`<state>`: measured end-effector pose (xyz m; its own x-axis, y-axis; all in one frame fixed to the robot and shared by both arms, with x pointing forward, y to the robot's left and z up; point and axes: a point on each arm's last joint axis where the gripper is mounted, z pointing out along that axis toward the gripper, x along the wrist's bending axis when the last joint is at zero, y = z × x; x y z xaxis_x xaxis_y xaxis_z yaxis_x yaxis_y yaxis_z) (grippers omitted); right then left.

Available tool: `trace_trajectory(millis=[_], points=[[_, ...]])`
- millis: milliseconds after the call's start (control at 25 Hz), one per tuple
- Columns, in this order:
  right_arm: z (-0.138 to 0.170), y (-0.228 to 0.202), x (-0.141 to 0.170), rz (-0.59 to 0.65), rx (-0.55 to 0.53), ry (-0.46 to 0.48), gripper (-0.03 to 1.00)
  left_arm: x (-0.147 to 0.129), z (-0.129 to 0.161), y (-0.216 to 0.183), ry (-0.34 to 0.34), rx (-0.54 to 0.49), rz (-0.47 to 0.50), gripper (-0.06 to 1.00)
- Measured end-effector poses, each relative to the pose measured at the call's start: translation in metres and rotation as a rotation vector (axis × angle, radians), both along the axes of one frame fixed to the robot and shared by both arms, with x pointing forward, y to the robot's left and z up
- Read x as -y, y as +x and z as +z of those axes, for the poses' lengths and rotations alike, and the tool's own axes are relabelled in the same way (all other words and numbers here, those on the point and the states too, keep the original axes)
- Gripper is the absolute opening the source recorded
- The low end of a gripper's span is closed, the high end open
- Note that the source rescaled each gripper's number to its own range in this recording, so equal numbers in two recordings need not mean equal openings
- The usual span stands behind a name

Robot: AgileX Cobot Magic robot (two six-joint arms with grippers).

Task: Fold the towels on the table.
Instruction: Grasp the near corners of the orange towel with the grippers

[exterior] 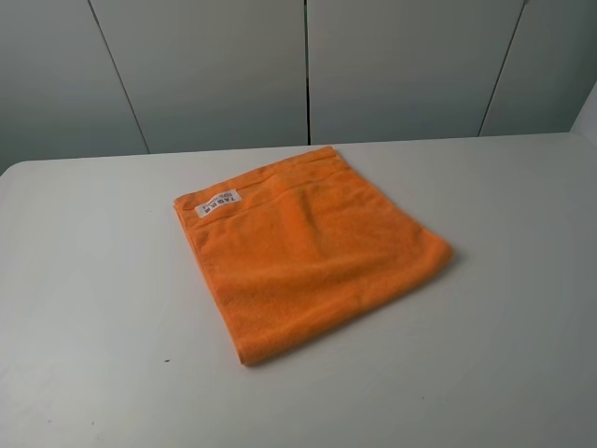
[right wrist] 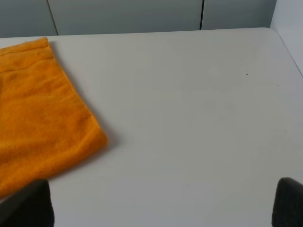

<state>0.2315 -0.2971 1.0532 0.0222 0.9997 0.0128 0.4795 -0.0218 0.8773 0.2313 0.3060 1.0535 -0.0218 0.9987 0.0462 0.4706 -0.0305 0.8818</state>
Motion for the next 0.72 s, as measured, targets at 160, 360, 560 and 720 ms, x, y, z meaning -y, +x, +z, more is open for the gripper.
trace_trajectory(millis=[160, 360, 560, 720], points=[[0.0000, 0.0000, 0.0000, 0.000, 0.000, 0.000, 1.00, 0.0000, 0.0000, 0.0000, 0.005, 0.000, -0.003, 0.92], [0.0000, 0.0000, 0.0000, 0.000, 0.000, 0.000, 1.00, 0.0000, 0.0000, 0.0000, 0.005, 0.000, -0.003, 0.92], [0.0000, 0.0000, 0.0000, 0.000, 0.000, 0.000, 1.00, -0.0019, 0.0001, -0.0001, 0.002, 0.001, 0.023, 0.92], [0.0000, 0.0000, 0.0000, 0.000, 0.000, 0.000, 1.00, -0.0028, 0.0002, -0.0001, -0.002, 0.002, 0.036, 0.92]])
